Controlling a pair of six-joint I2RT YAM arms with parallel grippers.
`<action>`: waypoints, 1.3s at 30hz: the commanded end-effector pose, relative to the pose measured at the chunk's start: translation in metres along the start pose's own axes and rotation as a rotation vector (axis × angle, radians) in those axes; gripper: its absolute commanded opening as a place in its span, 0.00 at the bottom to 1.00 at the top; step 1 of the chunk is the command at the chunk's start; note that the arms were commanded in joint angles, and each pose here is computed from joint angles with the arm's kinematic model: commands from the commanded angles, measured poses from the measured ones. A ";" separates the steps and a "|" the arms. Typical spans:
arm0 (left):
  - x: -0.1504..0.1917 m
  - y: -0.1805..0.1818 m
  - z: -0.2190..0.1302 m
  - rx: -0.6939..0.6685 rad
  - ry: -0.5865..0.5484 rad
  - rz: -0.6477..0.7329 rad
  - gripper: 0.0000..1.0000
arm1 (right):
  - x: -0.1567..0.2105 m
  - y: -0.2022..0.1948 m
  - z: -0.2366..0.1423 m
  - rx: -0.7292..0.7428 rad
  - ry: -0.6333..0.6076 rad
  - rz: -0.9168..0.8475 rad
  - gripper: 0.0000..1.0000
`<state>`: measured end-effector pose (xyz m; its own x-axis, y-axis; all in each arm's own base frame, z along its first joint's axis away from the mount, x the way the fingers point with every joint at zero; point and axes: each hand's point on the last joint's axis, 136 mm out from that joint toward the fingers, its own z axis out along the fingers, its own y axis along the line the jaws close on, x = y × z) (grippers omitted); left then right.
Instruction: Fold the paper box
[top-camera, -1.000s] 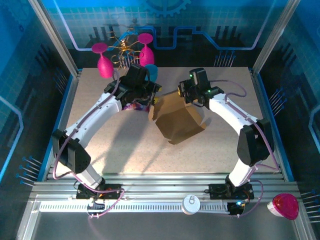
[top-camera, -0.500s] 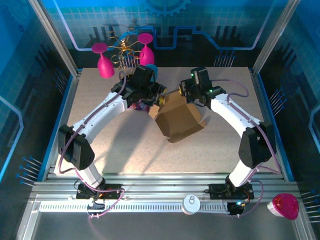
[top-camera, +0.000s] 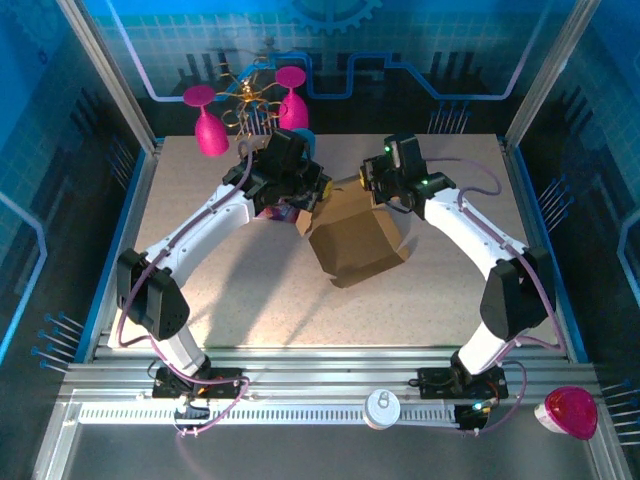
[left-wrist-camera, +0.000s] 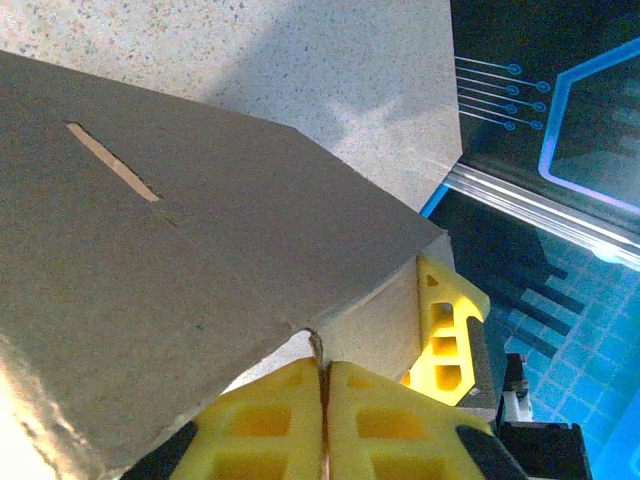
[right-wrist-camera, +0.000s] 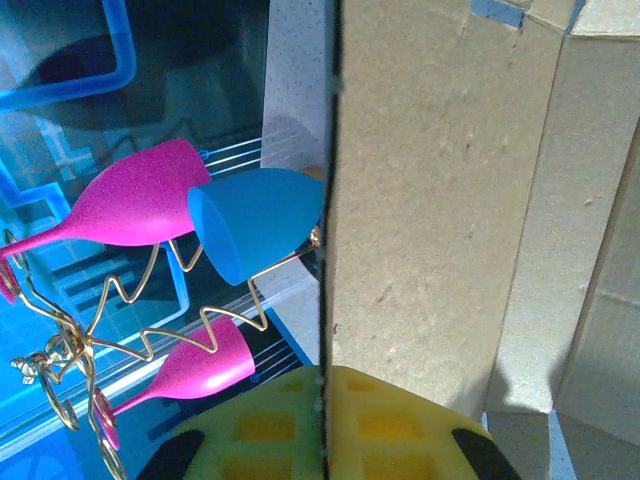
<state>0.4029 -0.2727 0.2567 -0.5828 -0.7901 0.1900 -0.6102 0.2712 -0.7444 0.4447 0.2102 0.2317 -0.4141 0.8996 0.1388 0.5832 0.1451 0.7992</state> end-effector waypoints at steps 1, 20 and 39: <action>0.001 0.003 0.004 -0.004 0.003 -0.008 0.01 | 0.012 0.008 -0.015 -0.028 0.026 0.002 0.00; -0.016 0.015 -0.001 -0.015 -0.022 -0.033 0.00 | 0.006 -0.006 -0.008 -0.089 0.100 -0.005 0.24; -0.027 0.016 -0.005 -0.008 -0.026 -0.045 0.00 | 0.011 -0.002 0.026 -0.158 0.157 0.018 0.25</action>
<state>0.4119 -0.2466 0.2305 -0.5193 -0.8296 0.2051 -0.6632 0.2399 -0.7090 0.4532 0.2271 0.2124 -0.5024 0.8371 0.2165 0.5045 0.0805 0.8596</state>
